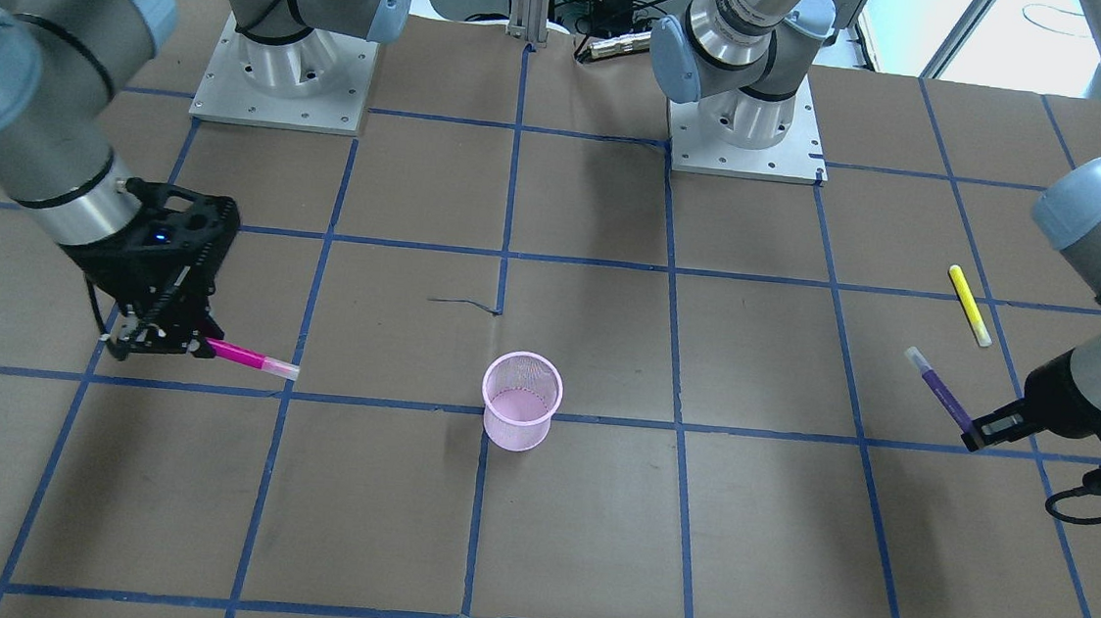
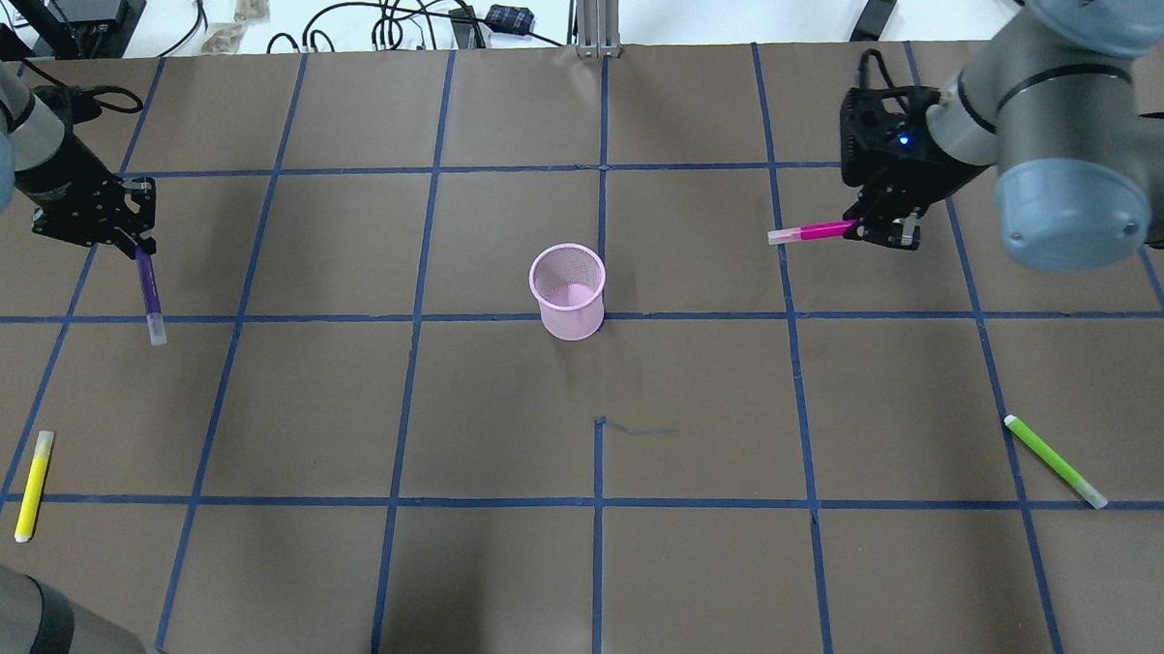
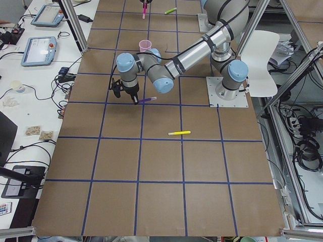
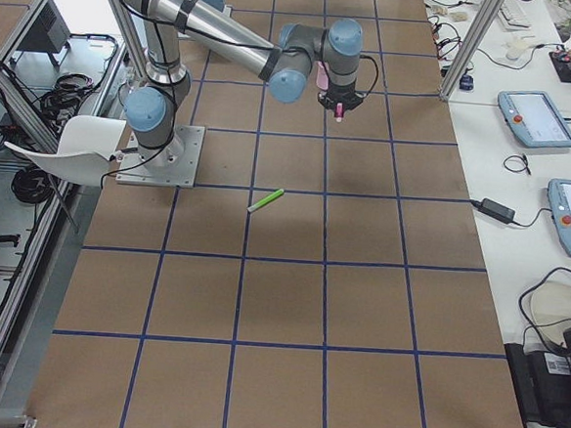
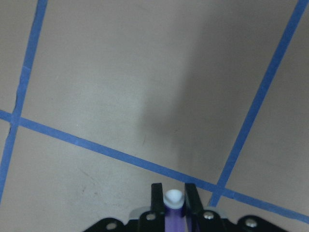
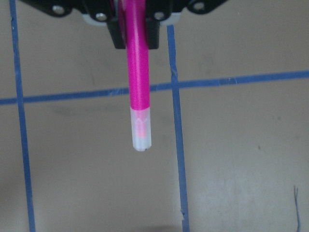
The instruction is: Insert purple and pink pens into pink cup
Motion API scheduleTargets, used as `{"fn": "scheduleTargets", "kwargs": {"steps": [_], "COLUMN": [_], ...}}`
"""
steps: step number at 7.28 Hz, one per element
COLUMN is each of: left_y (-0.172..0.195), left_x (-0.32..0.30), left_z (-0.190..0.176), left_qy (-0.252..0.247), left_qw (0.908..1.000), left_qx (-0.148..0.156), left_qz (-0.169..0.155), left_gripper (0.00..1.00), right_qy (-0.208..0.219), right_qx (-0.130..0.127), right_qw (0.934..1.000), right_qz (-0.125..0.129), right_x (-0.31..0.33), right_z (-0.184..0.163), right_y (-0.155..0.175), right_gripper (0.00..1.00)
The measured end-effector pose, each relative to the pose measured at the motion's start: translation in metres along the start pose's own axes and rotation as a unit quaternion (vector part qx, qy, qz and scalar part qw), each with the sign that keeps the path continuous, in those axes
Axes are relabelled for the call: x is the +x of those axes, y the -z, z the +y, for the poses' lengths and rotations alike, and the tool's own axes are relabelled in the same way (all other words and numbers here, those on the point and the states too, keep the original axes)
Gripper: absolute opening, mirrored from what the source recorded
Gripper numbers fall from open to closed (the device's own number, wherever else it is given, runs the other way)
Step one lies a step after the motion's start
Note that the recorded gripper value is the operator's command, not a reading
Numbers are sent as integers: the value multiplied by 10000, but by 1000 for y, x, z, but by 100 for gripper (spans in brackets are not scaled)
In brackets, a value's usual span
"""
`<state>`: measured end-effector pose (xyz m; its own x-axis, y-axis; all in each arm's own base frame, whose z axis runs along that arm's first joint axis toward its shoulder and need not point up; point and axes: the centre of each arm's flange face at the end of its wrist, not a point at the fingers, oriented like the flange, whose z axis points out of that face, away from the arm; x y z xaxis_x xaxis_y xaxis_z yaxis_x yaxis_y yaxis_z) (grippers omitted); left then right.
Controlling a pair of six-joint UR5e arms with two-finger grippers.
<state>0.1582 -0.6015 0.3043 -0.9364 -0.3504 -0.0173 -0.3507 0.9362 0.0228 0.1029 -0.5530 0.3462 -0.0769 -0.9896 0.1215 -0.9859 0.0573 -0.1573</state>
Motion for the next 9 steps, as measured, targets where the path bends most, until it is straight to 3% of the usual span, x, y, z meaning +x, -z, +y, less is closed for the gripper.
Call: {"fn": "scheduleTargets", "kwargs": {"steps": [2,4,6,9], "left_y": [31,47,51,48], "left_x": [33,54,63,66], "left_z": [8,16,20,23], "left_qy": [9,49,81,84], "left_qw": [9999,9996,9994,9994], "left_qx": [165,271,295,256], "left_qz": [1,94,139,229], "left_gripper": [0,0,0,0], "right_qy": [44,296,571,954], "right_qx": [-325,-823,-1365,-2001], "right_qw": [9994,9960,9885,9738], "right_qz": [71,182,294,510], "right_x": [0,4,-12,-46], "right_z": [-72,-137,-201,-265], "right_y": [-1,-6,-17,-43], "right_gripper": [18,18,19,19]}}
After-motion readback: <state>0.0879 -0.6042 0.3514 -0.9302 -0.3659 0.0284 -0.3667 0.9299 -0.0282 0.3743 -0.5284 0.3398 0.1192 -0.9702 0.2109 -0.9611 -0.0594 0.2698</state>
